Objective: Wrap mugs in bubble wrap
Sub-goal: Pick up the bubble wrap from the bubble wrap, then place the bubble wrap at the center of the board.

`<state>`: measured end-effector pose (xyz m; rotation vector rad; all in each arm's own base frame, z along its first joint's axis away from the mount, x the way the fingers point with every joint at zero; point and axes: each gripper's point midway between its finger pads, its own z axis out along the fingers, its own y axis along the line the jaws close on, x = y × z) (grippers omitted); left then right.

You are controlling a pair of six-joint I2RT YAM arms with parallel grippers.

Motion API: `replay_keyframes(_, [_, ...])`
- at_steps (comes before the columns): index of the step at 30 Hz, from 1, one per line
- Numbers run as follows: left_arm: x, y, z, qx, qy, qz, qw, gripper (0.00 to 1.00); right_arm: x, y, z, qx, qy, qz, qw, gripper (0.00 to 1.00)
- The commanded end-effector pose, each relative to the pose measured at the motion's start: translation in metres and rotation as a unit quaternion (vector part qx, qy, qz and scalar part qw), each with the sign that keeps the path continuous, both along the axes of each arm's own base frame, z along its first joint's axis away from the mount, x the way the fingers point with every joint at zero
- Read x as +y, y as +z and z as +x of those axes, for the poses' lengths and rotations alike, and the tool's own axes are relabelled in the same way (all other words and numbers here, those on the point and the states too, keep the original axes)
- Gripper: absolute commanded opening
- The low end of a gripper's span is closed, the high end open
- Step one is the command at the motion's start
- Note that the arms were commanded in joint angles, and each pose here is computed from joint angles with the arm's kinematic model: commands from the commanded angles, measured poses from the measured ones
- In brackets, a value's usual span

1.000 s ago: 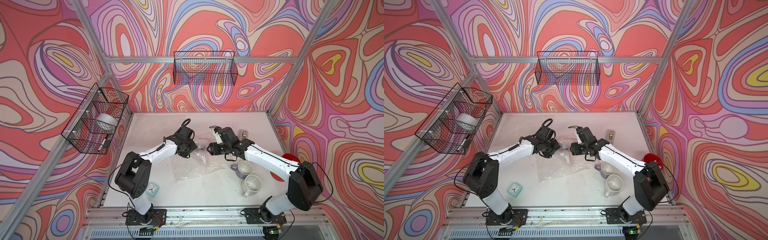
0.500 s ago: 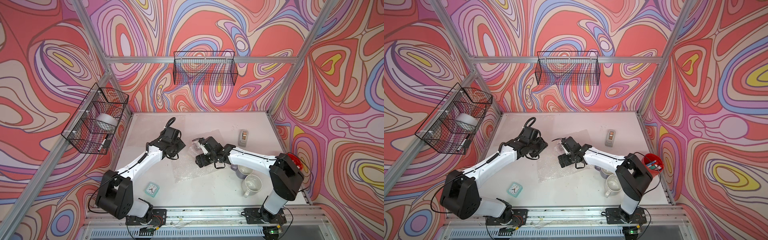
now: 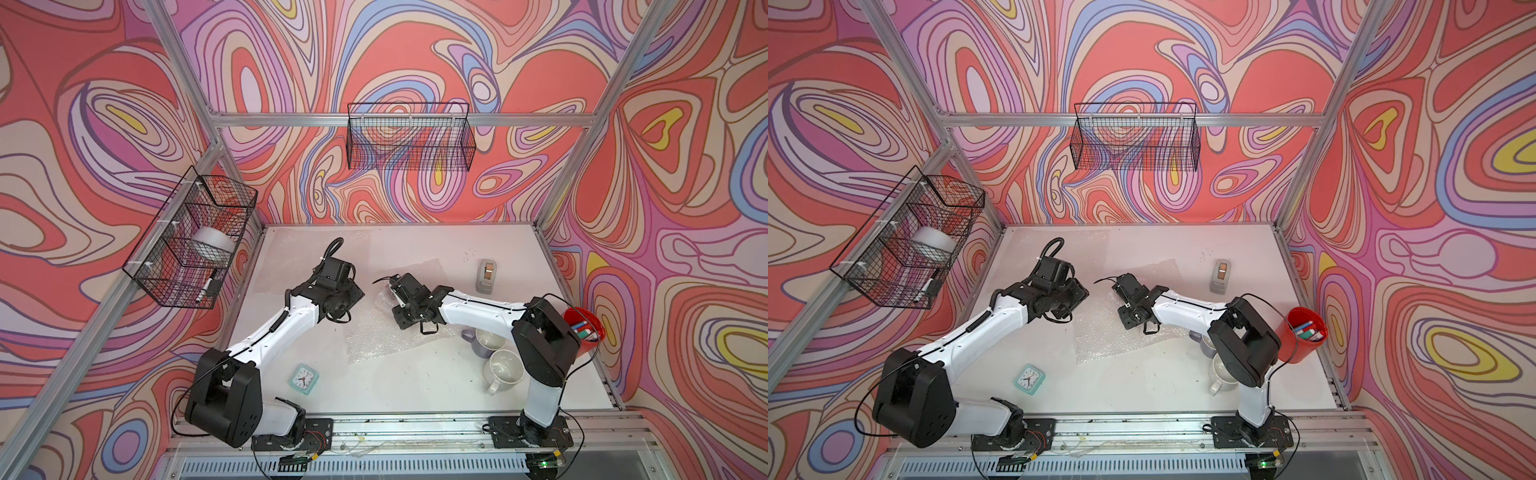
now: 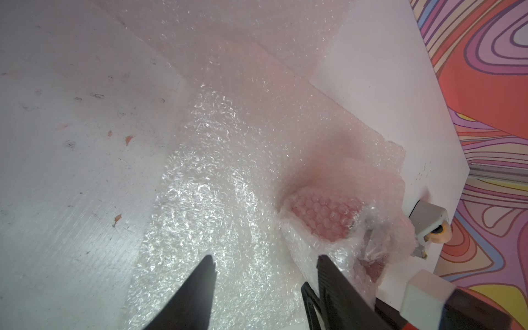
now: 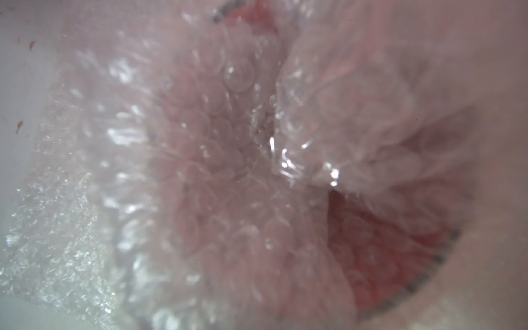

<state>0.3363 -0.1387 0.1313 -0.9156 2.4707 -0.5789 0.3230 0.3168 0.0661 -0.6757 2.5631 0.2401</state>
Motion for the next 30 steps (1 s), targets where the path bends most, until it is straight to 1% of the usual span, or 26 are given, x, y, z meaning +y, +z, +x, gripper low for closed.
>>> replay_keyframes(1, [0.003, -0.005, -0.002, 0.005, -0.001, 0.005, 1.000, 0.59, 0.003, 0.006, 0.009, -0.020, -0.003, -0.005, 1.000, 0.34])
replay_keyframes(5, [0.000, -0.005, -0.002, 0.004, -0.019, 0.010, 1.000, 0.59, 0.004, 0.014, 0.009, -0.022, 0.000, 0.003, 1.000, 0.20])
replay_keyframes(8, [-0.008, -0.002, 0.003, -0.010, -0.059, 0.012, 0.998, 0.60, 0.006, 0.025, 0.009, -0.027, 0.002, 0.015, 1.000, 0.11])
replay_keyframes(11, [-0.017, 0.002, 0.008, -0.027, -0.106, 0.017, 0.994, 0.60, 0.008, 0.044, 0.014, -0.045, -0.004, 0.029, 0.999, 0.01])
replay_keyframes(13, [-0.021, 0.008, 0.012, -0.048, -0.135, 0.025, 0.989, 0.64, 0.008, 0.060, 0.020, -0.058, -0.010, 0.040, 0.997, 0.00])
replay_keyframes(16, [-0.025, 0.020, 0.019, -0.089, -0.166, 0.038, 0.981, 0.75, -0.005, 0.079, 0.040, -0.072, -0.035, 0.045, 0.996, 0.00])
replay_keyframes(19, [-0.032, 0.029, 0.026, -0.123, -0.193, 0.053, 0.972, 0.98, -0.039, 0.087, 0.072, -0.078, -0.084, 0.037, 0.993, 0.00])
replay_keyframes(22, [-0.042, 0.031, 0.030, -0.140, -0.225, 0.094, 0.960, 1.00, -0.089, 0.088, 0.111, -0.076, -0.150, 0.035, 0.985, 0.00])
replay_keyframes(25, [-0.063, 0.031, 0.031, -0.158, -0.266, 0.127, 0.943, 1.00, -0.138, 0.084, 0.149, -0.062, -0.211, 0.036, 0.975, 0.00])
replay_keyframes(27, [-0.078, 0.030, 0.033, -0.172, -0.285, 0.128, 0.934, 1.00, -0.169, 0.080, 0.174, -0.061, -0.242, 0.029, 0.968, 0.00])
replay_keyframes(30, [-0.089, 0.020, 0.035, -0.168, -0.298, 0.116, 0.932, 1.00, -0.203, 0.079, 0.208, -0.065, -0.274, 0.022, 0.959, 0.00])
